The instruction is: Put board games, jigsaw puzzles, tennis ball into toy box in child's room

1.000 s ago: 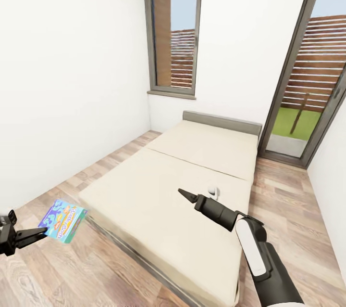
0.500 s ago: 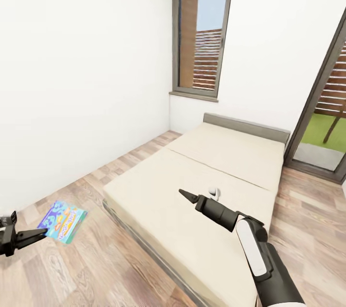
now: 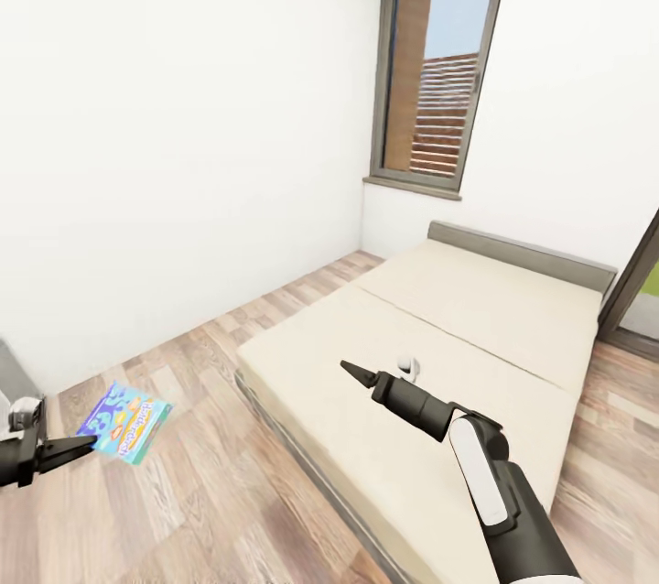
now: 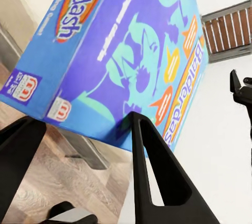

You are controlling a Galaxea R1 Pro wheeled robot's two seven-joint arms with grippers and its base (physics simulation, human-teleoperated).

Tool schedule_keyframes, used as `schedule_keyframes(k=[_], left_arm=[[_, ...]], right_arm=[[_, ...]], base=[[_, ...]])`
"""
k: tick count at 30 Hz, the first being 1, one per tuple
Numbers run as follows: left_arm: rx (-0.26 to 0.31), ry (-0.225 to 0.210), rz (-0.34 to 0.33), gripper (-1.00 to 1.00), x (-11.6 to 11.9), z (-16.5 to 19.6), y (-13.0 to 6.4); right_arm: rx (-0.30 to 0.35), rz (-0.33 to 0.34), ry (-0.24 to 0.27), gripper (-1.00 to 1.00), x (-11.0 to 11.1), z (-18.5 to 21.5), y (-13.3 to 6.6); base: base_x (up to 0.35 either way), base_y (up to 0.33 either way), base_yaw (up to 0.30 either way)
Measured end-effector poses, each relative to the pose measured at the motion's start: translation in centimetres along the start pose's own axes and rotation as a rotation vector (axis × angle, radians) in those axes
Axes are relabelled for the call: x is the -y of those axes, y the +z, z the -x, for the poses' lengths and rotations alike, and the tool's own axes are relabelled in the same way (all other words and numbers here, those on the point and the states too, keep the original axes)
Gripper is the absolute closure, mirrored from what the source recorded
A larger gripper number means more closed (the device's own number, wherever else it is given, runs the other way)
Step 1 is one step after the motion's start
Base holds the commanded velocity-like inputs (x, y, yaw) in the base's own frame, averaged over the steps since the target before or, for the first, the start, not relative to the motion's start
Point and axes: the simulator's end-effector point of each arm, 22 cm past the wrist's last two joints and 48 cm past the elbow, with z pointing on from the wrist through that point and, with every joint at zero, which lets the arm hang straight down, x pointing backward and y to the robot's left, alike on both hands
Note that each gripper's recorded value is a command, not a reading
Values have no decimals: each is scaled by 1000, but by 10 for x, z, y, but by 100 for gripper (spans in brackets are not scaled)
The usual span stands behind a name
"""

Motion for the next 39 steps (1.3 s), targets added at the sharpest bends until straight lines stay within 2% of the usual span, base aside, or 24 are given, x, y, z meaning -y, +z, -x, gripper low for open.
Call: schedule_keyframes(k=[3, 6, 9, 10, 13, 18, 23, 26, 32, 39], left_arm=[[-2, -1, 18, 100, -1, -1, 4], [-6, 9, 67, 100, -6, -2, 10], [-8, 21, 144, 100, -16, -3, 17], [-11, 25, 190, 100, -25, -5, 22], [-5, 39, 253, 100, -33, -4, 31], [6, 47, 262, 100, -31, -2, 38], [83, 41, 250, 100, -28, 17, 22], [99, 40, 251, 100, -28, 21, 18], [108, 39, 247, 100, -27, 23, 17], [110, 40, 246, 100, -26, 24, 16]], right_arm=[[0, -1, 1, -100, -3, 2, 0], [0, -3, 1, -100, -6, 5, -1], [8, -6, -8, -100, -8, 9, -1], [19, -11, -22, -100, -8, 12, -1], [27, -25, -48, -100, -6, 15, -2], [25, -35, -64, -100, -4, 14, -1], [24, -36, -66, -100, -4, 14, -1], [24, -35, -68, -100, -4, 14, -1], [26, -33, -73, -100, -6, 15, -1], [45, -32, -97, -100, -7, 18, 0]], base=[[0, 0, 292], [0, 0, 292], [0, 0, 292], [0, 0, 292], [0, 0, 292], [0, 0, 292], [112, 0, 292], [280, 16, 170], [305, 146, 74], [306, 145, 247]])
